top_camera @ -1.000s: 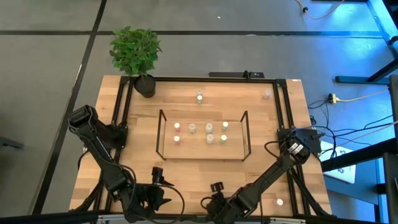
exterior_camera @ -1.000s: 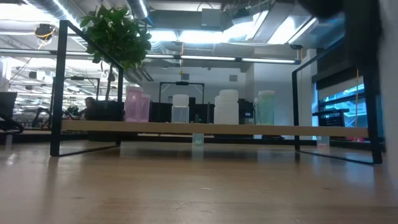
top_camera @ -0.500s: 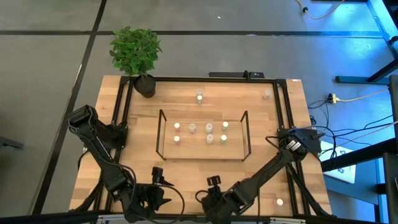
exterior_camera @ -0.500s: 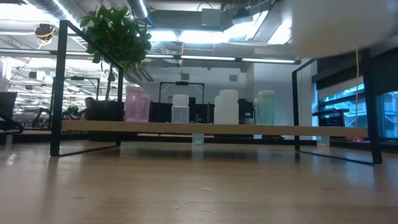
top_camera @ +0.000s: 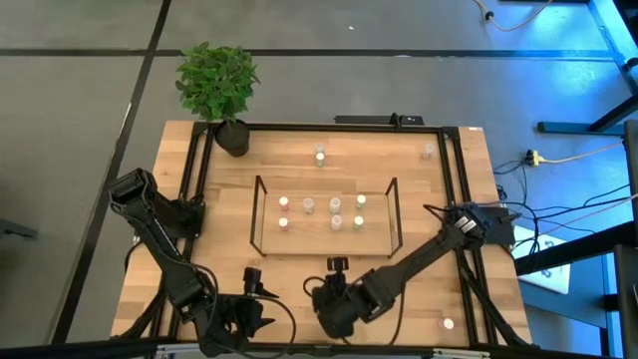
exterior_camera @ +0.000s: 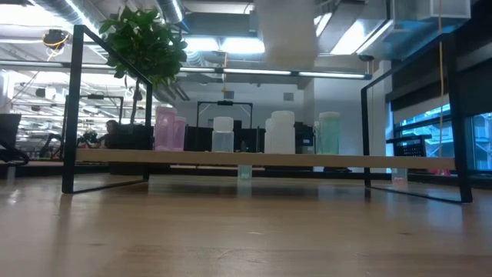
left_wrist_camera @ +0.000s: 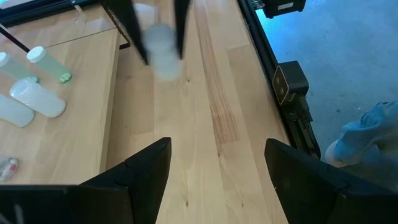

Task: Pick and place medicine bottles onto shelf by color
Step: Put the white pill bottle on the shelf aligned with the other white pill bottles

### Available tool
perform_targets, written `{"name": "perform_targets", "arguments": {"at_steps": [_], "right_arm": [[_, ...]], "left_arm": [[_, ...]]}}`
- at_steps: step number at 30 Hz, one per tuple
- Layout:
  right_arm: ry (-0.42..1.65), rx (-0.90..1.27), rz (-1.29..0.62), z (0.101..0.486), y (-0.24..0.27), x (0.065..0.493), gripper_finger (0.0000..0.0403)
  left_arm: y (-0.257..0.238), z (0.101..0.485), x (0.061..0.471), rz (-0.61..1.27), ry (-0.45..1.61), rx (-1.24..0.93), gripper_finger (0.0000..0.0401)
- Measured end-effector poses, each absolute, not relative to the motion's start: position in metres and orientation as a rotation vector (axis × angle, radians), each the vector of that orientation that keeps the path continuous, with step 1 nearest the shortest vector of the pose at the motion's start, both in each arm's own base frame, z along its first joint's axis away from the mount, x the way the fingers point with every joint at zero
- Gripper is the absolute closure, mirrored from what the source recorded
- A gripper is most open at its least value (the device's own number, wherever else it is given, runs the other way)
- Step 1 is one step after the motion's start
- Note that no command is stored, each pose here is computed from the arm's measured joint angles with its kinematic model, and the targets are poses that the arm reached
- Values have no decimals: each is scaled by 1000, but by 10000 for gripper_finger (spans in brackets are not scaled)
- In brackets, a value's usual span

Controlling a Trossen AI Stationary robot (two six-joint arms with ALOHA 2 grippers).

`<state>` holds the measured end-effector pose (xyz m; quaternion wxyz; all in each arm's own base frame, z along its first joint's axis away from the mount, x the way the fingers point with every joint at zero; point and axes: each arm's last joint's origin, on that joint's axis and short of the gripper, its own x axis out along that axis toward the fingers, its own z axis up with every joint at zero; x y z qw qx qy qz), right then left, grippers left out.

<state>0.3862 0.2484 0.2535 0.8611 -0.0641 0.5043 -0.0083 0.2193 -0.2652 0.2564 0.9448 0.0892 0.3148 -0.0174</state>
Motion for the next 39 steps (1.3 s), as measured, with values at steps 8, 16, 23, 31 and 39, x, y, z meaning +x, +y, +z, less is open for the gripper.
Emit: {"name": "perform_targets", "arguments": {"at_steps": [8,16,23,31,39], "right_arm": [[1008,-113,5,286,224,387,256],[1016,-144,-24,289,218,384,256],[1020,-112,-61,290,216,384,256],[1023,-120,-60,289,216,383,256],[1021,-117,-63,290,215,384,256]], "left_arm": [[-265,256,219,-35,641,181,148],[-265,256,219,-36,641,181,148],[-265,256,219,-36,641,182,148],[-265,256,219,-36,641,181,148],[-265,256,219,-36,641,182,148]]}}
